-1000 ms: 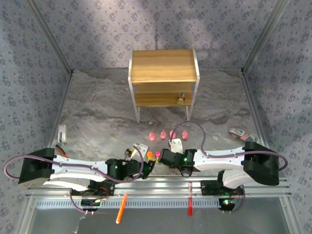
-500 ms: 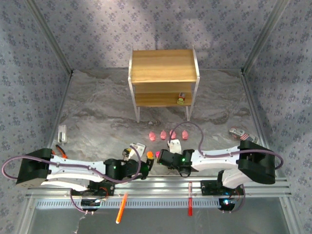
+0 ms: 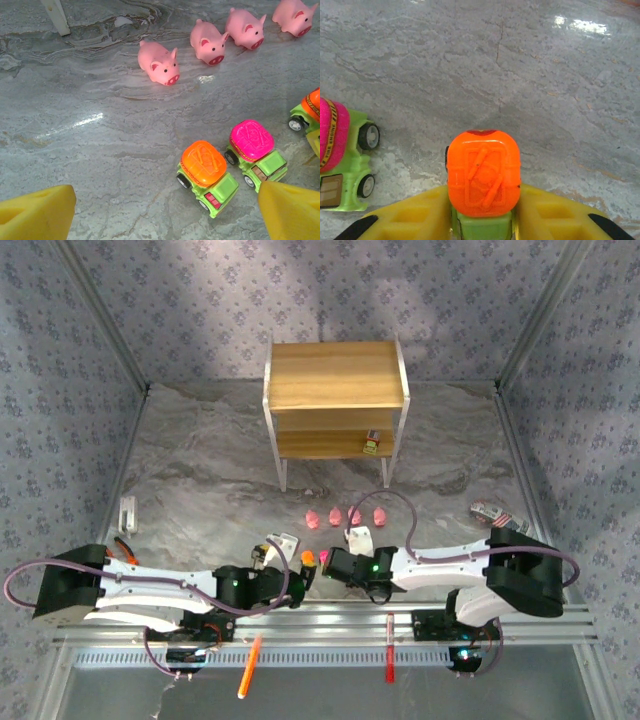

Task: Place and organize the plastic toys onto the shelf

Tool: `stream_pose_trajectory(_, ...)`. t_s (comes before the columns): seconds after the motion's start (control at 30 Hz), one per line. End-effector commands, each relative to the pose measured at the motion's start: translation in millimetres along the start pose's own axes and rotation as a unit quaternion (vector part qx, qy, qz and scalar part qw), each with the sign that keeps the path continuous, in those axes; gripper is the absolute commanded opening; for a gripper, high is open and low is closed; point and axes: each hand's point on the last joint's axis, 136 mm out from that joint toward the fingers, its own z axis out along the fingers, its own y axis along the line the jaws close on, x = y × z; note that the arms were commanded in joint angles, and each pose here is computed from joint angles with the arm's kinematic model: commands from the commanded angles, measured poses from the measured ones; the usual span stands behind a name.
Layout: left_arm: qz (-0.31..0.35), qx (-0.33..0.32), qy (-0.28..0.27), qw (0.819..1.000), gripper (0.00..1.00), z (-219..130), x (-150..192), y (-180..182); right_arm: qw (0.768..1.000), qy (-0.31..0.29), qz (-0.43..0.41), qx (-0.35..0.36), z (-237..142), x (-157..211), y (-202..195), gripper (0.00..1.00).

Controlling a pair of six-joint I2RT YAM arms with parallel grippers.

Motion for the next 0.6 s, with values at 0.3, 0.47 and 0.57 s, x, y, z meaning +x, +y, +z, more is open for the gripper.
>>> stream_pose_trajectory(0.3,0.015,0.044,-0.010,0.999,0.93,0.0,-5.0,-23.2,0.997,-0.065,0.009,0.039,-34.7,-35.5,-20.9,0.33)
stream_pose_trajectory(0.47,0.022,0.048,-0.003,0.999,0.93,2.3,-2.7,-28.7,0.995,-0.087,0.013,0.043,-50.9,-57.5,-27.3,0.33)
stream_pose_trajectory(0.57,0.025,0.050,0.001,0.998,0.93,3.5,-1.0,-30.8,0.994,-0.101,0.016,0.042,-60.8,-72.9,-30.6,0.33)
